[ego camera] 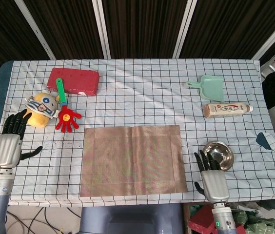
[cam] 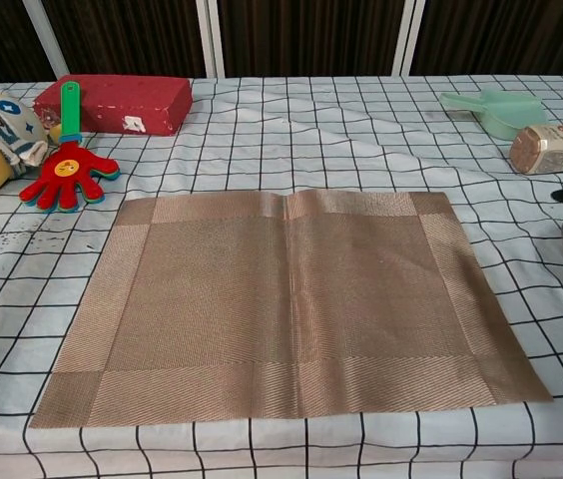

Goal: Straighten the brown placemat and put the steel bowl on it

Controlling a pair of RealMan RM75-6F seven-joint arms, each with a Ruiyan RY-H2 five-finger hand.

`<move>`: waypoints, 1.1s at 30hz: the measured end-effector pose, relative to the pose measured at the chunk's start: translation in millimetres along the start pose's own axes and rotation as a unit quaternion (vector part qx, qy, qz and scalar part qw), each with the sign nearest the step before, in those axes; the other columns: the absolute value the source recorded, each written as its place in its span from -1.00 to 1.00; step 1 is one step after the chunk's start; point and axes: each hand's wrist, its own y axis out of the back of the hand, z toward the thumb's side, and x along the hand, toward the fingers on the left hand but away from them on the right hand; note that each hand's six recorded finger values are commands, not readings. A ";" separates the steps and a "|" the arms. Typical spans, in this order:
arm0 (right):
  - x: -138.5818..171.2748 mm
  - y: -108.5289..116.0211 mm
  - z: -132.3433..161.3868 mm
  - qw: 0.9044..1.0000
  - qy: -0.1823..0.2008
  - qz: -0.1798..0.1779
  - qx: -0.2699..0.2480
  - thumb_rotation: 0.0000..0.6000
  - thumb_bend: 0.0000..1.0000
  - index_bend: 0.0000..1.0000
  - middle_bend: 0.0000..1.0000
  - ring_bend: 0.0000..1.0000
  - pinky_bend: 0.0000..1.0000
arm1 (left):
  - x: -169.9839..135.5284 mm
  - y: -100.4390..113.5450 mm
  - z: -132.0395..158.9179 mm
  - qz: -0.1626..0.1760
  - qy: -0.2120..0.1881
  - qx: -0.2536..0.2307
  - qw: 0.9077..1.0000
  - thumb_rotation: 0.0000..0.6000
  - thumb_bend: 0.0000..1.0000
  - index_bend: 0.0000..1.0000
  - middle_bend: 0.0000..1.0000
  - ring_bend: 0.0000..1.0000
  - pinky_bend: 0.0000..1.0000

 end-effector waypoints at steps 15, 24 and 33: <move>-23.3 0.9 -28.6 0.999 -0.038 0.010 0.024 1.00 -0.65 -0.16 -0.52 -0.79 -0.65 | -0.3 1.8 -0.9 0.004 0.001 -0.002 1.000 1.00 -0.92 -0.92 -1.00 -1.00 -1.00; -42.7 -12.9 -36.8 0.997 -0.064 0.031 0.041 1.00 -0.64 -0.16 -0.52 -0.79 -0.65 | -0.2 1.5 -0.7 0.002 0.001 -0.002 1.000 1.00 -0.92 -0.92 -1.00 -1.00 -1.00; -54.5 -20.5 -47.1 0.994 -0.087 0.039 0.055 1.00 -0.53 -0.15 -0.52 -0.79 -0.65 | -0.4 1.5 -0.7 0.002 0.000 -0.003 1.000 1.00 -0.92 -0.92 -1.00 -1.00 -1.00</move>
